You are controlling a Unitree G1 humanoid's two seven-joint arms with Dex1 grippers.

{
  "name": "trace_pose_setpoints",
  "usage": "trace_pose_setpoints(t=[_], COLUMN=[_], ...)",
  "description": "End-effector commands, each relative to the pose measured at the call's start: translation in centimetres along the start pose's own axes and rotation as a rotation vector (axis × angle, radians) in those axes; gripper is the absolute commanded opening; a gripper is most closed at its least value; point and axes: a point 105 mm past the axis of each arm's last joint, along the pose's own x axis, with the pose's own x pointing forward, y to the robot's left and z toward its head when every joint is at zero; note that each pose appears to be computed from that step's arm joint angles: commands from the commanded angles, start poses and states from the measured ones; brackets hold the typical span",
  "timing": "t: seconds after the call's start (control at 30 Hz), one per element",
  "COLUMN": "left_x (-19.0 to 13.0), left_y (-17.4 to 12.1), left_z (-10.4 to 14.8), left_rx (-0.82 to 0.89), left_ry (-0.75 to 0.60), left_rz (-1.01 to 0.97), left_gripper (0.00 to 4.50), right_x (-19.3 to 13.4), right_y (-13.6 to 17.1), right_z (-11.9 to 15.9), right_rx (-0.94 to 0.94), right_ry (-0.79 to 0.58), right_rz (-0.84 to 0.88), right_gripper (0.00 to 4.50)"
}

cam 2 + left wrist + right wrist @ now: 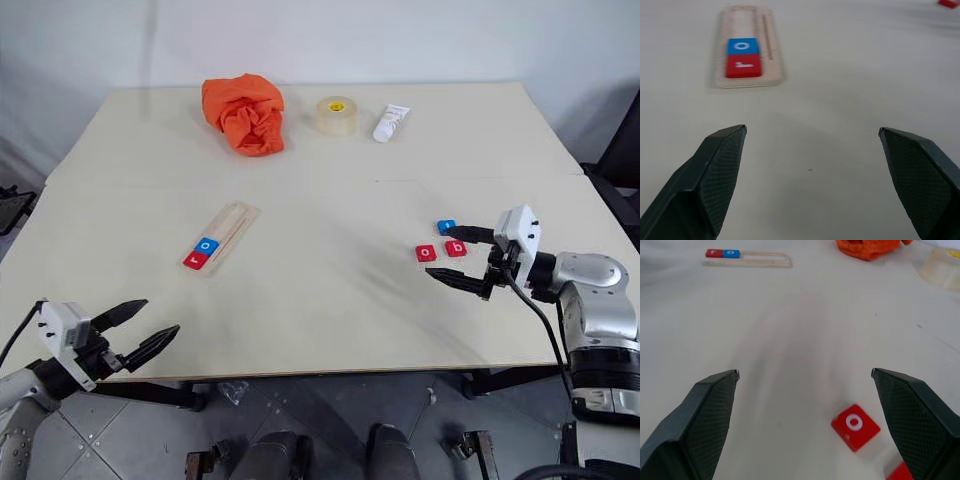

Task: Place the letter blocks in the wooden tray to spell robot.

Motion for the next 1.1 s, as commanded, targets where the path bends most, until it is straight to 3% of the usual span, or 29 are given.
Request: trace_pose_setpoints(t=[0.03,0.17,0.3,0.67,1.1], left_x=[0.5,2.5,4.7,9.1,11.3], left_y=[0.8,2.0,3.0,2.6,4.3], left_z=[1.7,1.8,3.6,5.8,4.4], left_rx=[0.023,-0.012,-0.034,-0.068,-0.071], left_ry=[-0.006,0.094,0.120,0.164,0.270], left_rz=[0.030,0.066,0.134,0.114,0.145], left_gripper=[4.50,4.50,4.50,4.50,4.50], right_x=[0.6,1.5,2.2,2.6,2.6], right_y=[-0.1,-0.4,0.3,1.4,2.0], right_z=[0.7,1.2,1.3,1.3,1.1], right_rx=[-0.036,-0.057,-0.047,-0.032,-0.018], right_ry=[-0.020,-0.048,-0.074,-0.082,-0.082], right_rz=[0.030,0.028,0.044,0.060,0.044], right_gripper=[4.45,4.45,4.45,4.45,4.45])
